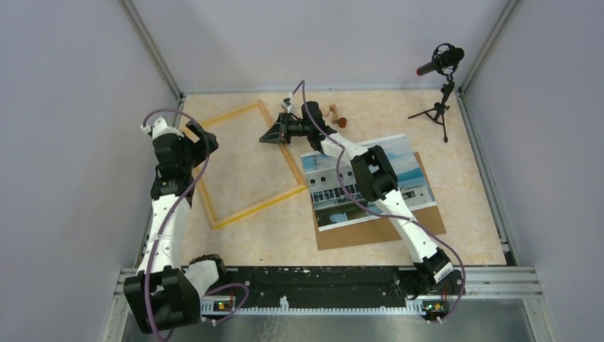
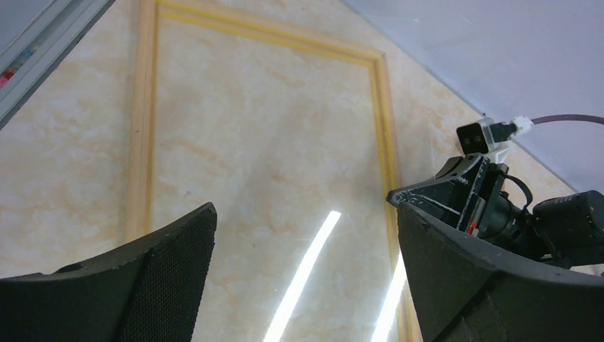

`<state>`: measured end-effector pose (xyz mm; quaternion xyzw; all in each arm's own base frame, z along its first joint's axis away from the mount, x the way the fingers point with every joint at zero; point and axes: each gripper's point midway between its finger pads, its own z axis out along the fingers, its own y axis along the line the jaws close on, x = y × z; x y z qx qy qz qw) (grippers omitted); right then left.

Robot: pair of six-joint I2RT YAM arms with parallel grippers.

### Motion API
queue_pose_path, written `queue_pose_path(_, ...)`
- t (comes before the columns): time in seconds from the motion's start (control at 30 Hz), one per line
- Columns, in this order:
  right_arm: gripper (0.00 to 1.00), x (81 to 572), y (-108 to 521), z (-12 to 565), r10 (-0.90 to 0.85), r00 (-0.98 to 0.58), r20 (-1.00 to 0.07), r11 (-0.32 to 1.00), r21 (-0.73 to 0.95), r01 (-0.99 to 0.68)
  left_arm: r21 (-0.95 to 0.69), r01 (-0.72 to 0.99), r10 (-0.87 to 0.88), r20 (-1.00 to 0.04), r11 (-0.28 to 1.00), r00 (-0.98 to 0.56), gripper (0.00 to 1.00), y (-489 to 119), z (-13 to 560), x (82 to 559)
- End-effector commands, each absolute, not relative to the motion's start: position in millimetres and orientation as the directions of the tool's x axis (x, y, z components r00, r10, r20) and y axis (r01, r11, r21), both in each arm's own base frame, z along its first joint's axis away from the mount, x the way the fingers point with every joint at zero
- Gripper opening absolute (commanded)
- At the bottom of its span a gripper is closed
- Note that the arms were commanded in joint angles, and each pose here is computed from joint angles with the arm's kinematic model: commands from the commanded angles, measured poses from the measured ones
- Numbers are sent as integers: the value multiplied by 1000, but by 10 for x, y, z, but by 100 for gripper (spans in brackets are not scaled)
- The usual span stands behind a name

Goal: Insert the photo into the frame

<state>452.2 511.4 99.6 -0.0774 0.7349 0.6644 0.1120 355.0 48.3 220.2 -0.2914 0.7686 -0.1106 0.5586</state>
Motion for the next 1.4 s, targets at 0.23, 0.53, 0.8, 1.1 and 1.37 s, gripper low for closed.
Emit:
queue_pose_path(0.23, 0, 4078, 5082, 2581, 45, -920, -389, -181, 903, -390, -473, -140, -486, -870, 870, -82, 99, 119, 3219, 3590)
queue_pose_path(0.53, 0, 3953, 5223, 2725, 22, -930, -366, -237, 902, -360, -459, -112, -467, -883, 881, -55, 99, 90, 3416, 3533)
queue_pose_path(0.8, 0, 4200, 5382, 2009, 15, -951, -310, -86, 947, -310, -461, -87, -467, -881, 883, -73, 99, 34, 3359, 3586)
queue_pose_path(1.1, 0, 4318, 5407, 1613, 16, -963, -267, -26, 963, -268, -452, -86, -459, -884, 888, -87, 99, 30, 3221, 3684)
queue_pose_path(1.37, 0, 4449, 5367, 1372, 53, -963, -266, 39, 964, -264, -436, -92, -444, -891, 895, -92, 99, 48, 3115, 3720)
